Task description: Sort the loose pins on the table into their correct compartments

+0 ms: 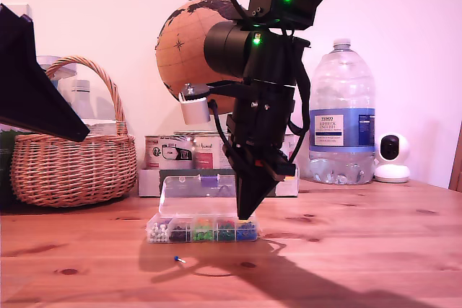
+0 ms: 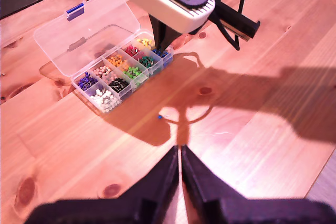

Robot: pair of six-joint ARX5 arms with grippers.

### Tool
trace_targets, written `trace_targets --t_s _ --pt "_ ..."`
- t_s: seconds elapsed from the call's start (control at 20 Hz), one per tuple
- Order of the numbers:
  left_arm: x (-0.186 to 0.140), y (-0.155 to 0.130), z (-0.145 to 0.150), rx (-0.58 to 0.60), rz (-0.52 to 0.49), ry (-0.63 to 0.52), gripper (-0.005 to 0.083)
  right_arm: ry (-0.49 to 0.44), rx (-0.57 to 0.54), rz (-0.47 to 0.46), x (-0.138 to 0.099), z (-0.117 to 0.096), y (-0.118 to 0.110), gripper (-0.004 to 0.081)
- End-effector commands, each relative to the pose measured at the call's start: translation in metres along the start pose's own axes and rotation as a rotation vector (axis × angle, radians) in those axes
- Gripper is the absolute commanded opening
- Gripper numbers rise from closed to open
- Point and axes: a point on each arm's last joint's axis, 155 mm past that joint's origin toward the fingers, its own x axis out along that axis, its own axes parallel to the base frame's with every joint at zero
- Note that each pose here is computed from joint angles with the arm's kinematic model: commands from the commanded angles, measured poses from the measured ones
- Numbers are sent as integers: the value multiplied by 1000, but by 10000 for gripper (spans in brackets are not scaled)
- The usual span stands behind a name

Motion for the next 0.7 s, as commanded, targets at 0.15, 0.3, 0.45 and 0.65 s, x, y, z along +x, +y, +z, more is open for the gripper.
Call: trace_targets --t_s 0.15,0.3,0.45,0.65 --pt "0 0 -2 3 -2 0 -22 18 -2 -3 10 -2 -1 75" --pt "0 0 -2 3 -2 0 -22 23 -1 -7 10 -3 -2 136" --pt "0 0 -2 3 -2 0 -22 24 1 -7 10 -3 -1 144" --pt "0 0 -2 3 -2 0 -22 25 1 -6 9 -3 -1 25"
